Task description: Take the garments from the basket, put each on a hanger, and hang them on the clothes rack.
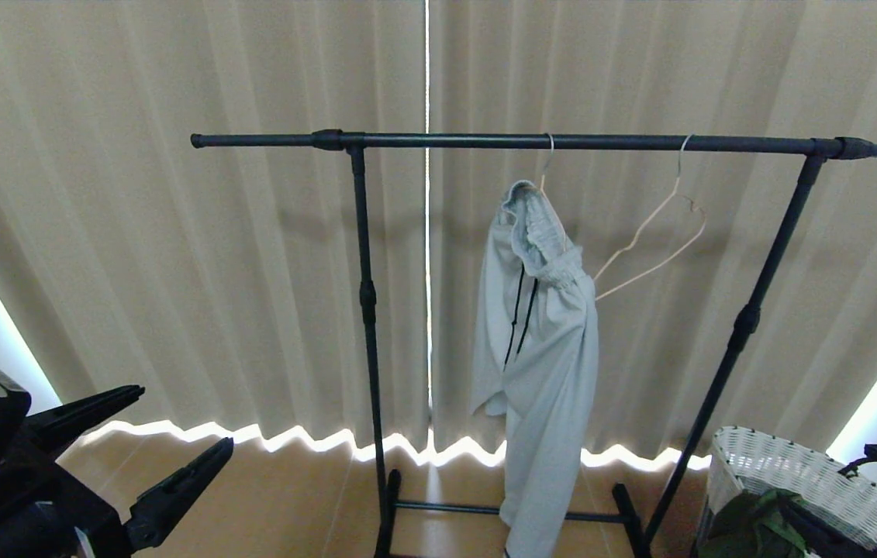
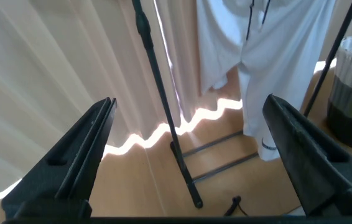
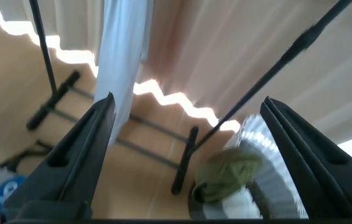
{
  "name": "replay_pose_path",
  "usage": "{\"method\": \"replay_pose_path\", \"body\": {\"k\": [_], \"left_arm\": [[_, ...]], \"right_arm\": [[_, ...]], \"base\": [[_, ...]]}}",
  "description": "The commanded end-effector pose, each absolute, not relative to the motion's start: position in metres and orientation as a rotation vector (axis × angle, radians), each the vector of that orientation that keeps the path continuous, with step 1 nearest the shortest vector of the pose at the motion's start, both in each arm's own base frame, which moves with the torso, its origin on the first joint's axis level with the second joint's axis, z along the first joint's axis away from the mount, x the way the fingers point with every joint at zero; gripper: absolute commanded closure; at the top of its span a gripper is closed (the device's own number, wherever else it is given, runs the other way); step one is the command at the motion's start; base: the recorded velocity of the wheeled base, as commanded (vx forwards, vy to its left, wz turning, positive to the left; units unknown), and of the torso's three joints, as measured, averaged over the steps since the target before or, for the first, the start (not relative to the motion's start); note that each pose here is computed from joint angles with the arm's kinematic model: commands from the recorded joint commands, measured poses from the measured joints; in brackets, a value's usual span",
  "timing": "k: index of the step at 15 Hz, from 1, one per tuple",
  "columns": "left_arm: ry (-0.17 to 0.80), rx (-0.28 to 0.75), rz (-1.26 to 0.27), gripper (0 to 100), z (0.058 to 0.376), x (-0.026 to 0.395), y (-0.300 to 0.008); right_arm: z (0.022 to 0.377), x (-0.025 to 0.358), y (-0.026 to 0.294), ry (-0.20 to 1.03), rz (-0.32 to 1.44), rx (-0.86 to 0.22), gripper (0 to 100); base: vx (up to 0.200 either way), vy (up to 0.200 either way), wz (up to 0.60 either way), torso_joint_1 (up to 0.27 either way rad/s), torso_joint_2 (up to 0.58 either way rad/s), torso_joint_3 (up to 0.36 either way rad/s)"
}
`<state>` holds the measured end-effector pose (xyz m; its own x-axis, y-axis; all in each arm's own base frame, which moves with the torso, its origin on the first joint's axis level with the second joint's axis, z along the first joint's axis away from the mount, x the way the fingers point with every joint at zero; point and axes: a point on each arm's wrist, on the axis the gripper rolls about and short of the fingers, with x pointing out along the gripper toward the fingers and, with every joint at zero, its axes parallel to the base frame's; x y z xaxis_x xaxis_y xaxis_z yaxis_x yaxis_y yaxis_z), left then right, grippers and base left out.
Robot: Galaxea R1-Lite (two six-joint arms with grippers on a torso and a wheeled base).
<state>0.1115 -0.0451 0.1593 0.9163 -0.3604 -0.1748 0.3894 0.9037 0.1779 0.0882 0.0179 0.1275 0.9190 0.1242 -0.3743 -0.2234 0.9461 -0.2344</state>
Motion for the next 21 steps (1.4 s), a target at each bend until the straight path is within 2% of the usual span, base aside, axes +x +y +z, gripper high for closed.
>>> {"method": "replay_pose_path", "body": {"k": [1,9,21], "left_arm": [[0.115,0.207,-0.383,0,0.1627,0.1087,-0.0434],[0.126,0.212,-0.389,0,0.1603,0.1088,-0.0440],[0.161,0.220,-0.387,0,0.1549,0.1124,-0.0449]], "right_arm": [[0.1265,0.0867,0.0175,0.363,0.180,-0.278,0],[0.1245,0.0869,0.0174,0.375,0.179,-0.276,0],[0.1229,0.0862,0.0172,0.388,0.179,-0.280,0]], "base": [[0.000,0.000,0.00,0.000,0.00,0.000],[0.000,0.000,0.00,-0.005,0.01,0.009],[0.000,0.000,0.00,-0.174,0.45,0.266]]}}
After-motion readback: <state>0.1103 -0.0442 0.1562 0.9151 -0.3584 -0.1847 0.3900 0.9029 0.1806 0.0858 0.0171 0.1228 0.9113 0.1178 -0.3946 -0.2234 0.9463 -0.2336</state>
